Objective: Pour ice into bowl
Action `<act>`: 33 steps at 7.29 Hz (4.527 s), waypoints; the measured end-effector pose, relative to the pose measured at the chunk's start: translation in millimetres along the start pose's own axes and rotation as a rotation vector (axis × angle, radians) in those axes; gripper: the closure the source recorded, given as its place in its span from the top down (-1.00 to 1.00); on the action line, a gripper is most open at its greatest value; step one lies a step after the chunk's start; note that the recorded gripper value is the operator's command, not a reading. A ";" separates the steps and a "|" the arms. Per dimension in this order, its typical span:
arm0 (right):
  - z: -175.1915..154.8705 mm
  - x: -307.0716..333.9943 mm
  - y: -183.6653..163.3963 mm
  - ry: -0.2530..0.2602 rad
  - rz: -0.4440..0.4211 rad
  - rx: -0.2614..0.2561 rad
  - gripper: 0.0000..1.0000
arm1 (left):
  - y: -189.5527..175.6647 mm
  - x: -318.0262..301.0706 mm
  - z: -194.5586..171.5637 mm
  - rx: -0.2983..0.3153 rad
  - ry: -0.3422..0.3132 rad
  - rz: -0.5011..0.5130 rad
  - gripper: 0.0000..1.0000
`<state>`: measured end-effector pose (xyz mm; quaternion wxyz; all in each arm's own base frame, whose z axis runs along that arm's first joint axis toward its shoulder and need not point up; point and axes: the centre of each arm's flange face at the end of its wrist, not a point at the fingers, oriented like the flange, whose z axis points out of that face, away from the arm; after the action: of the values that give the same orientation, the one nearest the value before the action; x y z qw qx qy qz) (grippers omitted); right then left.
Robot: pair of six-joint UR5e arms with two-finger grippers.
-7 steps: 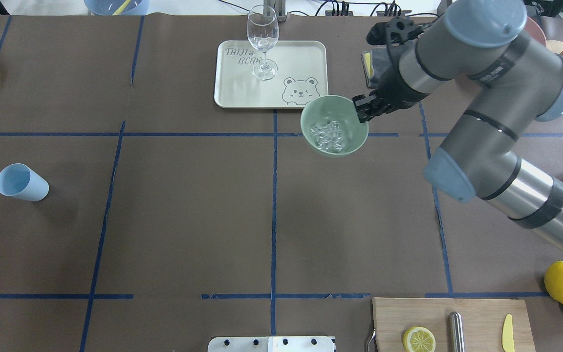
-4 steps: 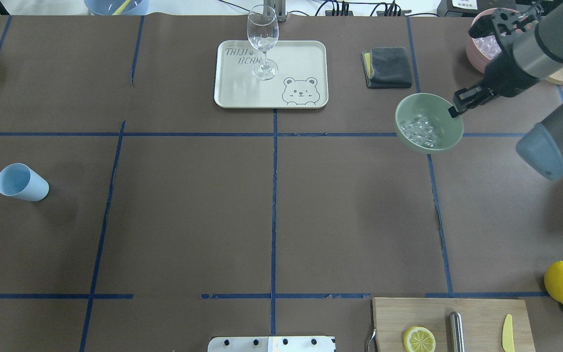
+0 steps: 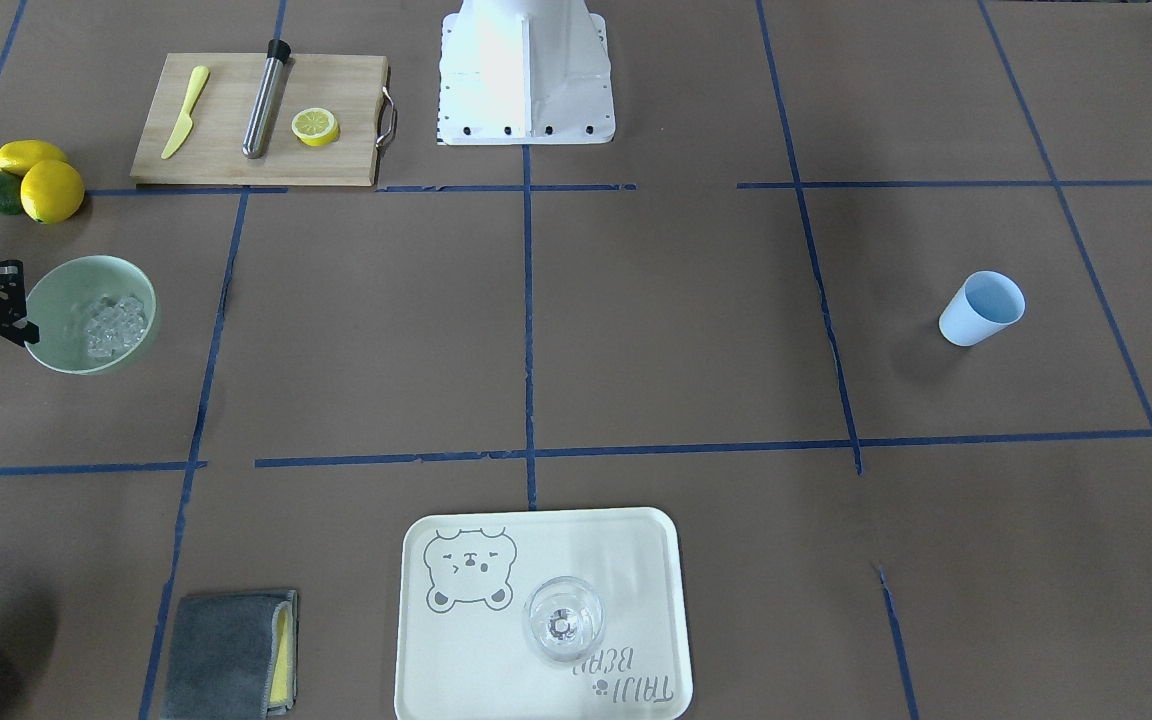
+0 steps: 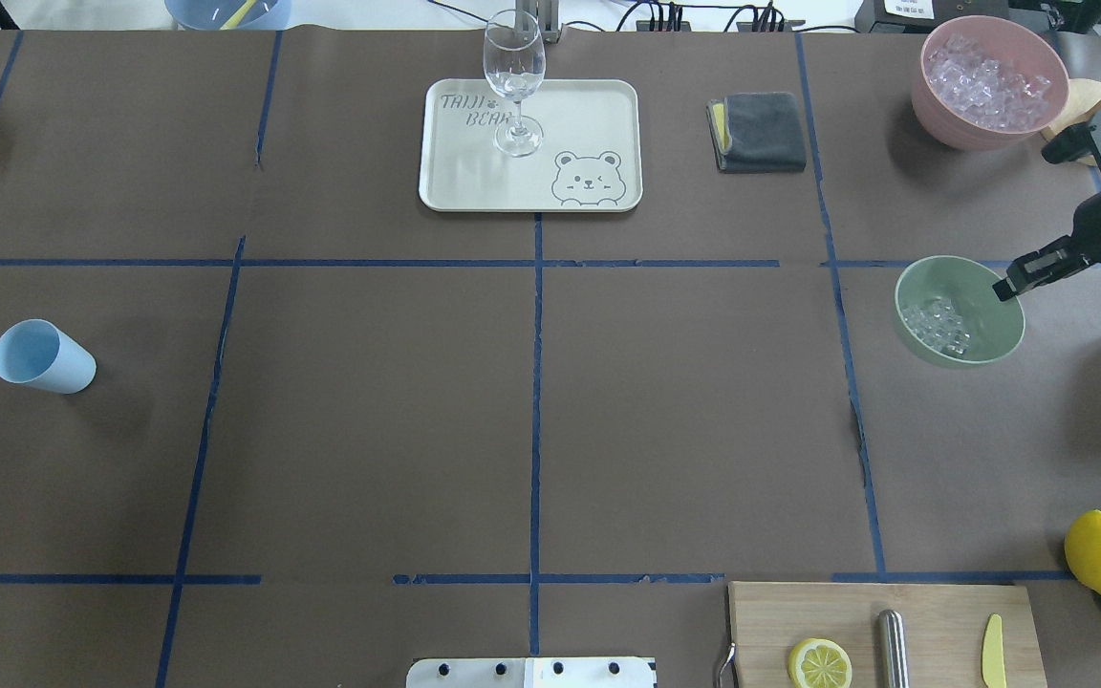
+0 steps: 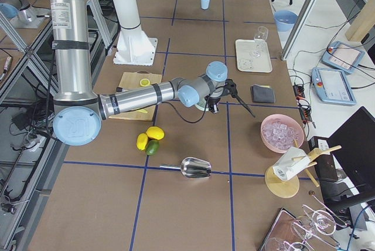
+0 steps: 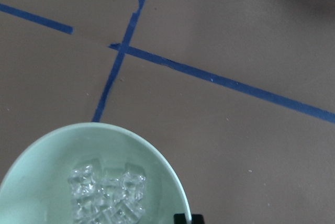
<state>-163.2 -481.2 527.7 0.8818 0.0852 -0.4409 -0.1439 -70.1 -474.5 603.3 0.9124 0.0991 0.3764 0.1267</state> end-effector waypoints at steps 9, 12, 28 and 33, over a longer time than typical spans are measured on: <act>39.1 63.7 25.9 0.002 0.007 0.115 1.00 | -0.2 0.1 0.4 0.001 0.002 0.001 1.00; -30.8 133.0 15.5 0.116 0.036 0.149 1.00 | 2.3 -1.8 2.2 -0.004 0.002 -0.004 1.00; -115.5 215.2 110.0 0.183 0.245 0.020 1.00 | 40.6 -14.5 24.1 -0.050 0.024 -0.048 1.00; -111.6 213.0 108.5 0.181 0.239 0.012 1.00 | 40.1 -13.5 23.1 -0.048 0.025 -0.047 1.00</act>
<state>67.1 -446.2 651.6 0.9283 0.0502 -0.3674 -0.0270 -69.1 -442.6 639.4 0.9124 0.0666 0.3869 0.1155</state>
